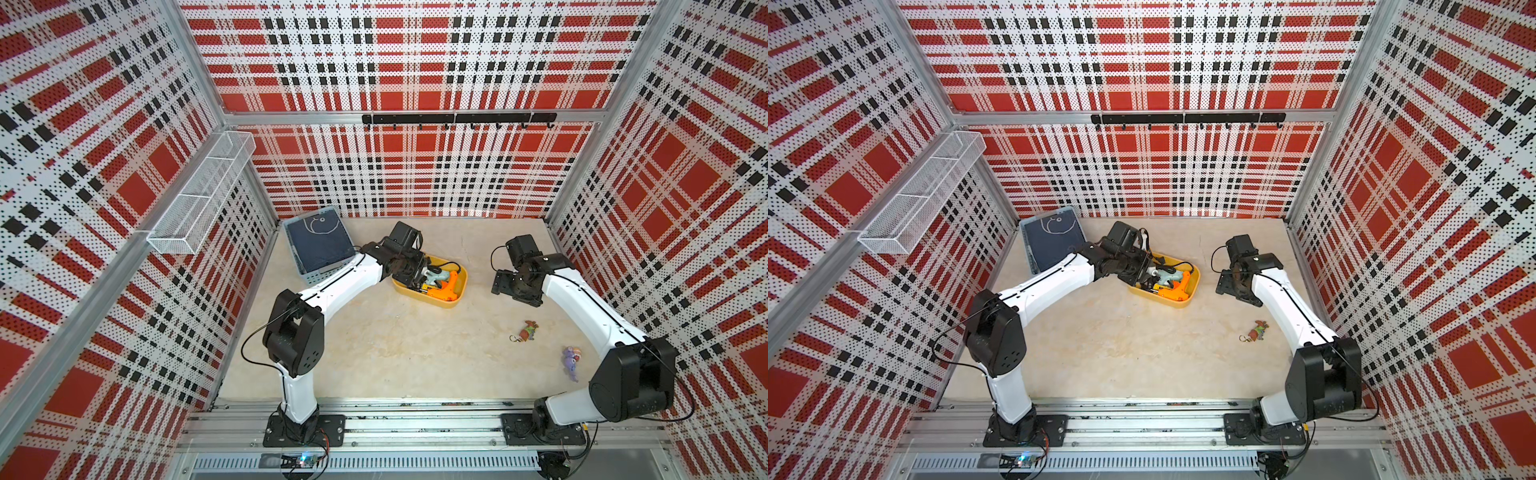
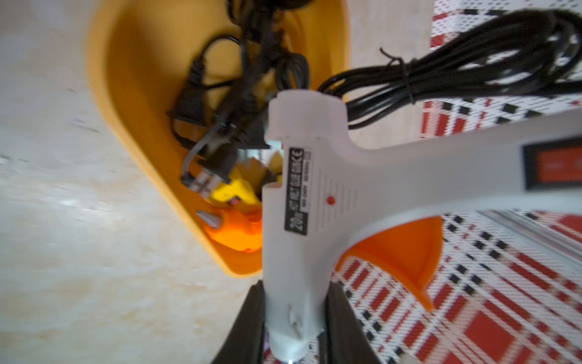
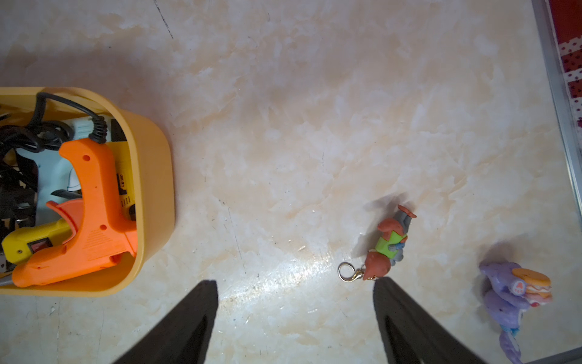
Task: Put the hot melt glue gun into the storage box
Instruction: Place the hot melt adhesive gun in the storage box.
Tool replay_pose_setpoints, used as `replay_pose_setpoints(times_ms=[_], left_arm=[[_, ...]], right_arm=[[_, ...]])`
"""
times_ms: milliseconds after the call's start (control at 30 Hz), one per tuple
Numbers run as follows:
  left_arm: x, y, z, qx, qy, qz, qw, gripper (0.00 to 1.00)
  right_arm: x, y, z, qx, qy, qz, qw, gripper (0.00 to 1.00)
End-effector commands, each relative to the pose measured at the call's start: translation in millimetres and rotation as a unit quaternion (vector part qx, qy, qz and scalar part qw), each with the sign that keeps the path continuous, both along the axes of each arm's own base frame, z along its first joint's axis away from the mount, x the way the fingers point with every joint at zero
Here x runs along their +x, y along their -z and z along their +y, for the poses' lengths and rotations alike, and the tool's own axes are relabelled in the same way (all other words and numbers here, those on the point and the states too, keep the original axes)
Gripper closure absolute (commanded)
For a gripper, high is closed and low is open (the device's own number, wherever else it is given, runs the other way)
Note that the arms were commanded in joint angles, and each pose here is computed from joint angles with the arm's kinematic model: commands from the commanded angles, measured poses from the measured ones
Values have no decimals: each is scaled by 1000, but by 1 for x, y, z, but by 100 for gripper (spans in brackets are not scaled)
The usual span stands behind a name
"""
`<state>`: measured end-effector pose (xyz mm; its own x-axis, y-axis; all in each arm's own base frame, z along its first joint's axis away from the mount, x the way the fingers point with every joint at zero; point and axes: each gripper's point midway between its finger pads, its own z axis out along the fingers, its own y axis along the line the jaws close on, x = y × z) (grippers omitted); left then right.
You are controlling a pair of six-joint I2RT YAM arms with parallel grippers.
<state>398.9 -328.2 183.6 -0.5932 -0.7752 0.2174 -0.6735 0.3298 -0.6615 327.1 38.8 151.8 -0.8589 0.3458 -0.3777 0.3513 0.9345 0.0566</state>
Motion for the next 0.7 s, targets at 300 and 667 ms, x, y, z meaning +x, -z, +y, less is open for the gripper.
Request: replay_pose_setpoints(times_ms=[300,667], left_arm=[[3,14,-47,-107,-100,96,985,100],[-15,70,-104,-136,-88,180,970,100]], right_arm=[[4,-4,-1,5,-2,-7,1000,15],[7,-3,1,13,-5,-8,1000,15]])
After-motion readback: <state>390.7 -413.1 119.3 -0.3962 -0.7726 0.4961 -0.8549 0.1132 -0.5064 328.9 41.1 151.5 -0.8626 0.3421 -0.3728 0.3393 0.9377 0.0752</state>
